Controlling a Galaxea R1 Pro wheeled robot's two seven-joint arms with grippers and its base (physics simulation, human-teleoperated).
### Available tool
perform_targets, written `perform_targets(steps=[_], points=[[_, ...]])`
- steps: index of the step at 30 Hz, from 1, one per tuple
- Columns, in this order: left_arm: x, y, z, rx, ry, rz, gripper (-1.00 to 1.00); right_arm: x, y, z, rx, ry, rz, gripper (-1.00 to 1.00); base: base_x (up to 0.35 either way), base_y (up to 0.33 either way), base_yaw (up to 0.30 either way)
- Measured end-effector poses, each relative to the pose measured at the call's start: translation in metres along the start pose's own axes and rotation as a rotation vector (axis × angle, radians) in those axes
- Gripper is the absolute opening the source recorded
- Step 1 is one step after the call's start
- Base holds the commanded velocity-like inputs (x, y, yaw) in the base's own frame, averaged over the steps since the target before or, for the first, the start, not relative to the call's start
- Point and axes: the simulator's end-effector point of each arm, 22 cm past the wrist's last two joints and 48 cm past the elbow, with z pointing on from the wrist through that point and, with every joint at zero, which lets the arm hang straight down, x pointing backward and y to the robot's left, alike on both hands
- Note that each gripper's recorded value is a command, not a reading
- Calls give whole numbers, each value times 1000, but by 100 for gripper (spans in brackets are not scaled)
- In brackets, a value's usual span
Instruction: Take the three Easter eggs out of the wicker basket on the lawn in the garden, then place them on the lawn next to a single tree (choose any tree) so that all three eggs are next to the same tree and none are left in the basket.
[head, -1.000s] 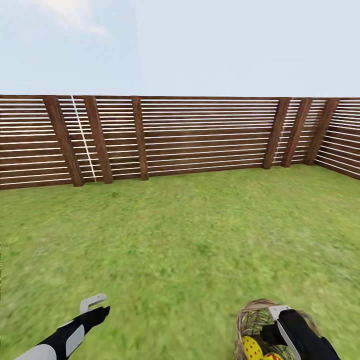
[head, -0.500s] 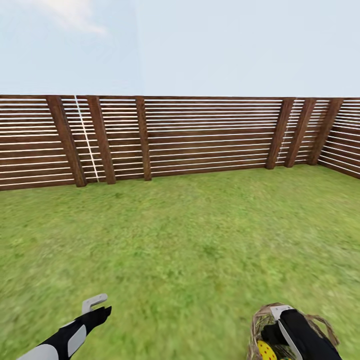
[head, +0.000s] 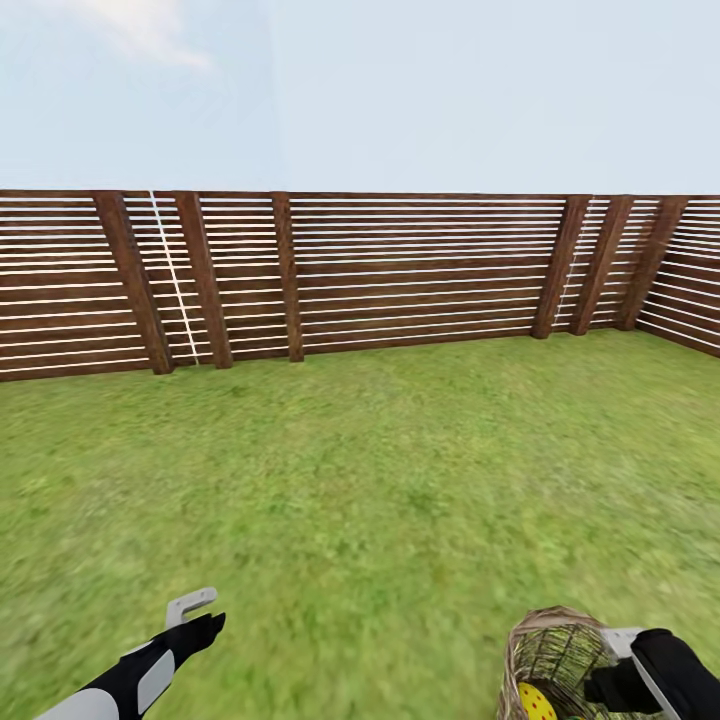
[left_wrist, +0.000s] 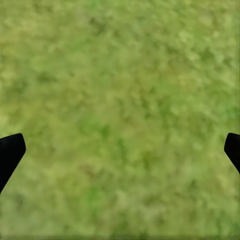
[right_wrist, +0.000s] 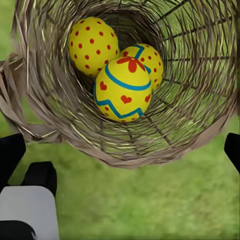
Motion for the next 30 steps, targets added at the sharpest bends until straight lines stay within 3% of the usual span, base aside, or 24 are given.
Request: perform_targets(steps=[12,24,30], points=[[0,0,0,0,0,0,100,-3,-4,-2,5,-8,1,100,0,1,0],[0,0,0,0,0,2,100,-3,-9,-2,25,-7,-2,100,0,309,0],[0,0,0,1,0,2,100,-3,-11,-3,27,-8,1,100,0,96,0]])
